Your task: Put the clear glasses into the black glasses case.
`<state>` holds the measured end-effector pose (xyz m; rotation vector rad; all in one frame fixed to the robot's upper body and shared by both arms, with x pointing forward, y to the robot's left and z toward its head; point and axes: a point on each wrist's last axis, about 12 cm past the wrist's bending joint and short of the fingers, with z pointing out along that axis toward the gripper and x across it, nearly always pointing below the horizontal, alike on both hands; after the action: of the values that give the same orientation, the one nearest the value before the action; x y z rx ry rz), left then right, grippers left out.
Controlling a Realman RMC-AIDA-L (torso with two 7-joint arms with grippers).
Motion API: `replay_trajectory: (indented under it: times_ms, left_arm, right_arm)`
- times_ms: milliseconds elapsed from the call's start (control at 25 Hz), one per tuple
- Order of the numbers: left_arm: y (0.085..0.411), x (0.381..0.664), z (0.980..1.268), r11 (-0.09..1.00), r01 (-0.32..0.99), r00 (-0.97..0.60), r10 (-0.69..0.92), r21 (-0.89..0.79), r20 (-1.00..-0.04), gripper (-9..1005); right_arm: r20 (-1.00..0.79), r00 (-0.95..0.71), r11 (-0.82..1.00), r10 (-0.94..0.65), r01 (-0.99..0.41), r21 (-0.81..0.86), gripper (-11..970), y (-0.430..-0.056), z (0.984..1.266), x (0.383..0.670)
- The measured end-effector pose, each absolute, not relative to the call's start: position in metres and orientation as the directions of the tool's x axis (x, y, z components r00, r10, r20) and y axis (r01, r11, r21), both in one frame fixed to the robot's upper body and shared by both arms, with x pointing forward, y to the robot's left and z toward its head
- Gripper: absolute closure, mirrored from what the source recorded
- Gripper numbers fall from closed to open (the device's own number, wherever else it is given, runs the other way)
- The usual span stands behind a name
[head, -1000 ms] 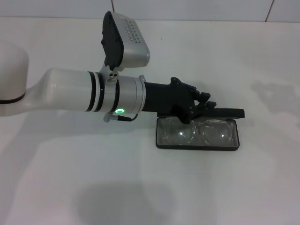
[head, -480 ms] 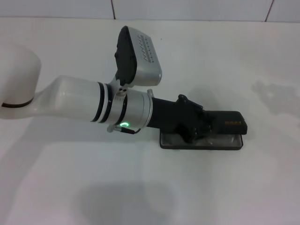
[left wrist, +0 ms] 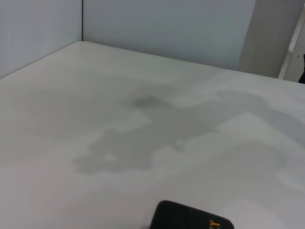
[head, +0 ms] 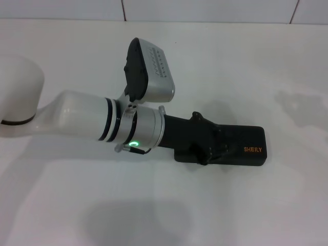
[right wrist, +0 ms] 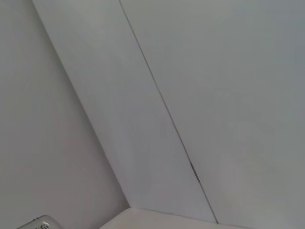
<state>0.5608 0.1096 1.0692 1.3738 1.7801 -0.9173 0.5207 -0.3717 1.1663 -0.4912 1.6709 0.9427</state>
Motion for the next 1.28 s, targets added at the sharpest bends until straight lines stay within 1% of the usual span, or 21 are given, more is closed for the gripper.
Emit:
replay_trajectory:
  times_ms: [80, 160, 280, 360, 400, 440, 520, 600, 680, 720, 800, 880, 1000, 1080, 1120, 1200, 1280]
  left_arm:
    - [0.109, 0.558, 1.072, 0.173, 0.979, -0.175, 0.472, -0.104, -0.864, 750]
    - [0.105, 0.555, 1.08, 0.147, 0.986, -0.142, 0.452, -0.083, -0.881, 750]
    - [0.102, 0.548, 1.101, 0.122, 0.991, -0.101, 0.393, -0.057, -0.914, 749]
    - [0.109, 0.545, 1.119, 0.139, 0.989, -0.094, 0.332, -0.05, -0.939, 749]
    - [0.117, 0.544, 1.131, 0.156, 0.987, -0.087, 0.29, -0.042, -0.953, 749]
    - [0.129, 0.542, 1.144, 0.173, 0.984, -0.075, 0.249, -0.032, -0.966, 749]
    - [0.154, 0.535, 1.163, 0.176, 0.984, -0.039, 0.178, -0.007, -0.983, 736]
    - [0.184, 0.524, 1.183, 0.135, 0.991, 0.001, 0.078, 0.012, -0.997, 723]
    - [0.208, 0.516, 1.194, 0.096, 0.995, 0.008, -0.023, 0.006, -1.0, 700]
    - [0.223, 0.511, 1.197, 0.077, 0.997, -0.003, -0.09, -0.01, -0.996, 685]
    - [0.248, 0.506, 1.194, 0.064, 0.996, -0.043, -0.168, -0.054, -0.985, 653]
    - [0.271, 0.502, 1.187, 0.072, 0.993, -0.081, -0.187, -0.096, -0.979, 622]
    - [0.294, 0.5, 1.172, 0.107, 0.982, -0.135, -0.171, -0.155, -0.976, 575]
    - [0.302, 0.497, 1.162, 0.106, 0.975, -0.175, -0.16, -0.193, -0.971, 544]
    - [0.305, 0.495, 1.158, 0.103, 0.973, -0.19, -0.154, -0.207, -0.97, 528]
    - [0.307, 0.489, 1.147, 0.096, 0.964, -0.233, -0.141, -0.248, -0.962, 327]
    - [0.307, 0.484, 1.14, 0.084, 0.957, -0.266, -0.131, -0.278, -0.955, 267]
  right_arm:
    - [-0.939, -0.312, 0.597, 0.145, -0.729, 0.335, 763, -0.372, 1.166, 0.52]
    - [-0.938, -0.315, 0.6, 0.146, -0.726, 0.337, 758, -0.375, 1.165, 0.517]
    - [-0.936, -0.318, 0.605, 0.149, -0.72, 0.34, 750, -0.38, 1.164, 0.512]
    - [-0.939, -0.312, 0.601, 0.146, -0.725, 0.335, 745, -0.381, 1.163, 0.51]
    - [-0.942, -0.306, 0.591, 0.138, -0.737, 0.326, 743, -0.379, 1.163, 0.509]
    - [-0.952, -0.285, 0.548, 0.107, -0.782, 0.296, 740, -0.374, 1.163, 0.506]
    - [-0.958, -0.272, 0.518, 0.089, -0.809, 0.277, 735, -0.369, 1.162, 0.503]
    - [-0.969, -0.235, 0.455, 0.069, -0.857, 0.241, 730, -0.357, 1.159, 0.498]
    - [-0.973, -0.219, 0.425, 0.079, -0.875, 0.232, 725, -0.346, 1.153, 0.499]
    - [-0.972, -0.218, 0.397, 0.088, -0.887, 0.235, 723, -0.337, 1.148, 0.501]
    - [-0.968, -0.224, 0.338, 0.112, -0.908, 0.249, 718, -0.32, 1.14, 0.508]
    - [-0.969, -0.213, 0.287, 0.125, -0.927, 0.241, 713, -0.304, 1.134, 0.513]
    - [-0.977, -0.182, 0.214, 0.115, -0.955, 0.203, 705, -0.282, 1.13, 0.52]
    - [-0.978, -0.183, 0.179, 0.104, -0.964, 0.199, 466, -0.273, 1.13, 0.522]
    - [-0.978, -0.187, 0.159, 0.096, -0.967, 0.2, 426, -0.268, 1.13, 0.524]
    - [-0.978, -0.192, 0.124, 0.077, -0.972, 0.2, 347, -0.259, 1.131, 0.527]
    - [-0.977, -0.196, 0.085, 0.079, -0.976, 0.202, 268, -0.25, 1.131, 0.527]
